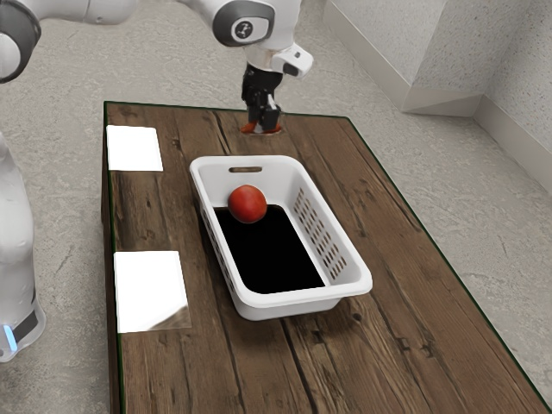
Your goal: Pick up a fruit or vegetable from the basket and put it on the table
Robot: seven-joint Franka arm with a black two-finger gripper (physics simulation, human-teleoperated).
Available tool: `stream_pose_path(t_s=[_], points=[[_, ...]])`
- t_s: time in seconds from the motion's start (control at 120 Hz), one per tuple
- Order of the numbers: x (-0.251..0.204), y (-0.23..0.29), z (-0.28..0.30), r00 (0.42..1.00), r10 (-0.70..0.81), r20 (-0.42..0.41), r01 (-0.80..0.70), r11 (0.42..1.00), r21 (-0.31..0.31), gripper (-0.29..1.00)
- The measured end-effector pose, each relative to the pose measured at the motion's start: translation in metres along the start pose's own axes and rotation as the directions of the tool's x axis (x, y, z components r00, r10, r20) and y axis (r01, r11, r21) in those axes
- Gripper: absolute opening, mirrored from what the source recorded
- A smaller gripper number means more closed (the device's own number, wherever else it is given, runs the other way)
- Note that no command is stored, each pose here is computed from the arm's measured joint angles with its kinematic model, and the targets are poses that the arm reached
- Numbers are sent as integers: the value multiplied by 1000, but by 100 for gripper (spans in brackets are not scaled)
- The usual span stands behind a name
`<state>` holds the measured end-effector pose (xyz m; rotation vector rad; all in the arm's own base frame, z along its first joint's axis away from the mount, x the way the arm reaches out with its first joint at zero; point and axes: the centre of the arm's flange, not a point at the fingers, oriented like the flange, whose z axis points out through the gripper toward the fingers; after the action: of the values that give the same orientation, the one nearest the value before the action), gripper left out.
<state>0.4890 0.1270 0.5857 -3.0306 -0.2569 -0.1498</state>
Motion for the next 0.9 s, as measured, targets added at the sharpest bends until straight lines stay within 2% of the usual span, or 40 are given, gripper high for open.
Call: stream_pose_path(t_s=[0.2,0.558,0.725,0.9], points=[[-19,-81,11,983,-176,61,175,984,12,11],[-31,-135,51,945,-289,155,289,957,22,11],[-30,-134,50,943,-292,156,296,955,2,48],[-30,-133,50,944,-290,159,295,955,-7,64]])
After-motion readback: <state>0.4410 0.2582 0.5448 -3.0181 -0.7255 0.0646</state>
